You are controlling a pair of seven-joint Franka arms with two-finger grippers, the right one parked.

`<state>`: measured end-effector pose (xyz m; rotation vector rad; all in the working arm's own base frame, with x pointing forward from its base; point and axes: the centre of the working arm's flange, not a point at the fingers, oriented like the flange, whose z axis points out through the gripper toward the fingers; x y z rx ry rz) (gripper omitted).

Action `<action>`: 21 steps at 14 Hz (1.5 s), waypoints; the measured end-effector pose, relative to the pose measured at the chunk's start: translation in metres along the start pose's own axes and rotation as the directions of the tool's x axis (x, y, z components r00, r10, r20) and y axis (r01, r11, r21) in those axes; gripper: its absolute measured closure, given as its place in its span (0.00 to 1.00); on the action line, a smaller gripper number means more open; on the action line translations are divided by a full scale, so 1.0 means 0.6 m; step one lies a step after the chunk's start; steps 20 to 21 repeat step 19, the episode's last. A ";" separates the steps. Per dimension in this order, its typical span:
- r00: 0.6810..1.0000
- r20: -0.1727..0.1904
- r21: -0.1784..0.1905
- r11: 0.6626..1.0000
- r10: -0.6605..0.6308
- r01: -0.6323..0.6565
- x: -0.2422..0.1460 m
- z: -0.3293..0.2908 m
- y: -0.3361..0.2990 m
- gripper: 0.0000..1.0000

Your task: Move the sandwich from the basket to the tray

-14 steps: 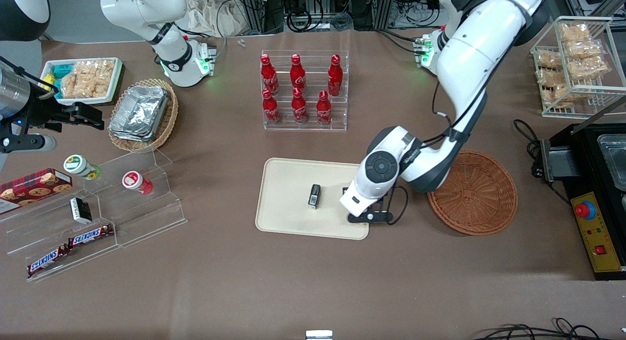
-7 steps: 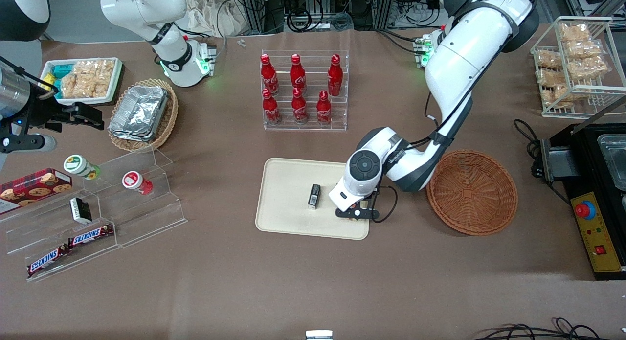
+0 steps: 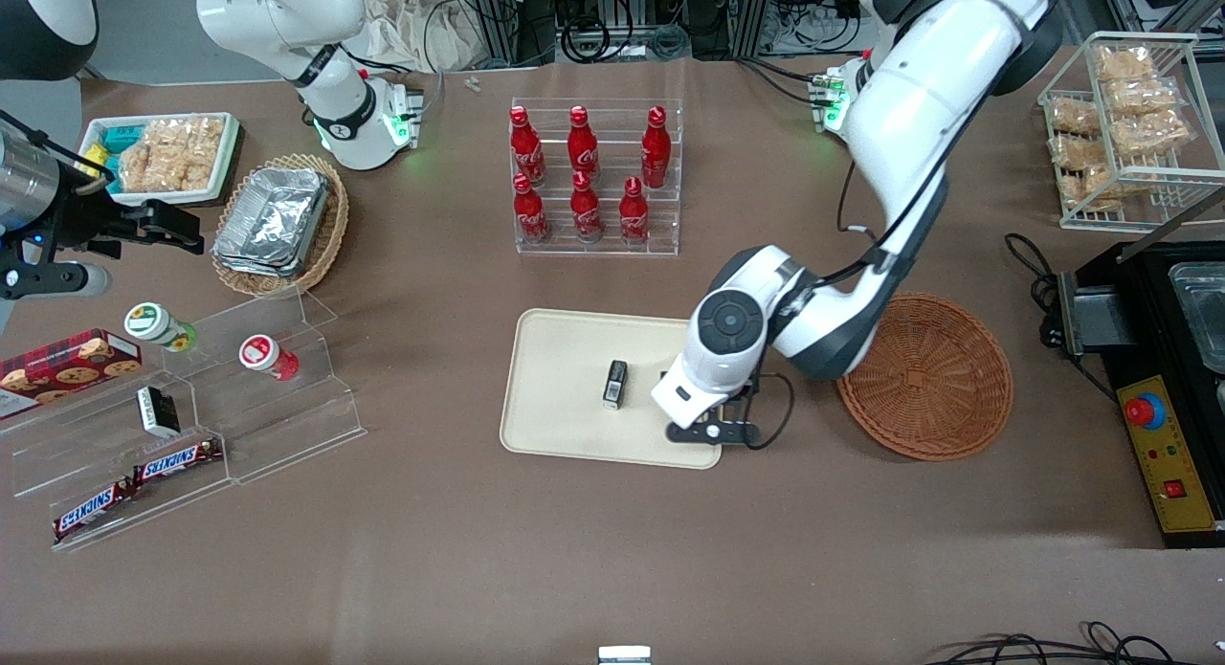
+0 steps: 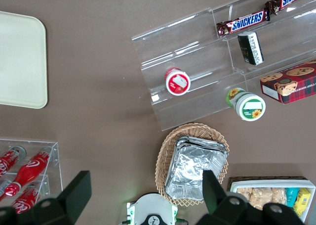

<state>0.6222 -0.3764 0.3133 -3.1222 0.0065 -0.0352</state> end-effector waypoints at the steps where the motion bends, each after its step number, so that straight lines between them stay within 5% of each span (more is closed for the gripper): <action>1: 0.999 -0.019 0.015 0.999 -0.039 0.039 0.020 -0.056 -0.042 0.07; 4: 0.987 -0.026 0.033 0.987 -0.157 0.158 0.058 -0.203 -0.210 0.00; 8: 0.991 0.035 -0.028 0.991 -0.130 0.131 0.055 -0.314 -0.447 0.00; 12: 0.995 0.071 -0.070 0.995 -0.073 0.078 -0.032 -0.336 -0.653 0.00; 16: 0.994 0.096 -0.035 0.998 -0.042 0.045 -0.080 -0.313 -0.659 0.00; 21: 0.998 0.069 -0.004 1.000 -0.012 0.012 -0.068 -0.326 -0.639 0.00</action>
